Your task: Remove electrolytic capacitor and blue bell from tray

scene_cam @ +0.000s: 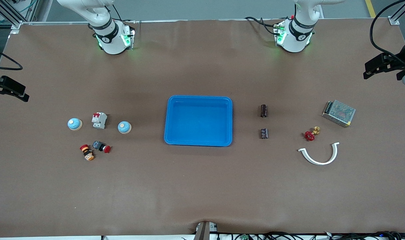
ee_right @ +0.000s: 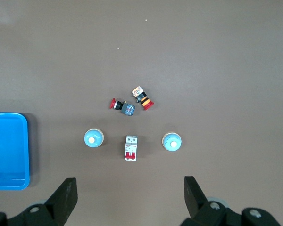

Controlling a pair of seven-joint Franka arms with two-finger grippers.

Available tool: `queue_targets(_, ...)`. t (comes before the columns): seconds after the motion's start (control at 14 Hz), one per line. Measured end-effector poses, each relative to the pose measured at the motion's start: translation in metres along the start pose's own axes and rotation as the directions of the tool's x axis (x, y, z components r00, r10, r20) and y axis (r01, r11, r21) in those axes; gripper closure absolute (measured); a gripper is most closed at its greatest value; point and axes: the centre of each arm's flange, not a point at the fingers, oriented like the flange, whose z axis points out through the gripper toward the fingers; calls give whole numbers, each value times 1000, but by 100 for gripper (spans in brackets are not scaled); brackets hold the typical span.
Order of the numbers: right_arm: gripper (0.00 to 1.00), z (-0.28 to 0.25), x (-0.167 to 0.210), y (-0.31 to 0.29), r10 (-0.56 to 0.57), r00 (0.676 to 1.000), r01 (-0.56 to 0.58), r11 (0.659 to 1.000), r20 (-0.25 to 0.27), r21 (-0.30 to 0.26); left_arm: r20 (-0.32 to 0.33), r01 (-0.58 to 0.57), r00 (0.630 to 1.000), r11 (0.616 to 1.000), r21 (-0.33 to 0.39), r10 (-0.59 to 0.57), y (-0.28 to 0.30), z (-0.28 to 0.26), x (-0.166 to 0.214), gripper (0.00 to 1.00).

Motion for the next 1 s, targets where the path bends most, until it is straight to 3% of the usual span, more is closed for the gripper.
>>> queue_targets(0.36,0,-1,0,0,1,1000,-1,1000,-3,0,1,30,1000,1000,-6,-30,-16,1,-1,0)
queue_targets(0.5,0,-2,0,0,1,1000,-1,1000,-5,0,-4,27,1000,999,-39,-27,-14,0,-1,0)
queue_targets(1.0,0,-3,0,3,5,1000,-5,1000,-6,-1,-60,45,997,997,-67,-49,-14,-15,0,0)
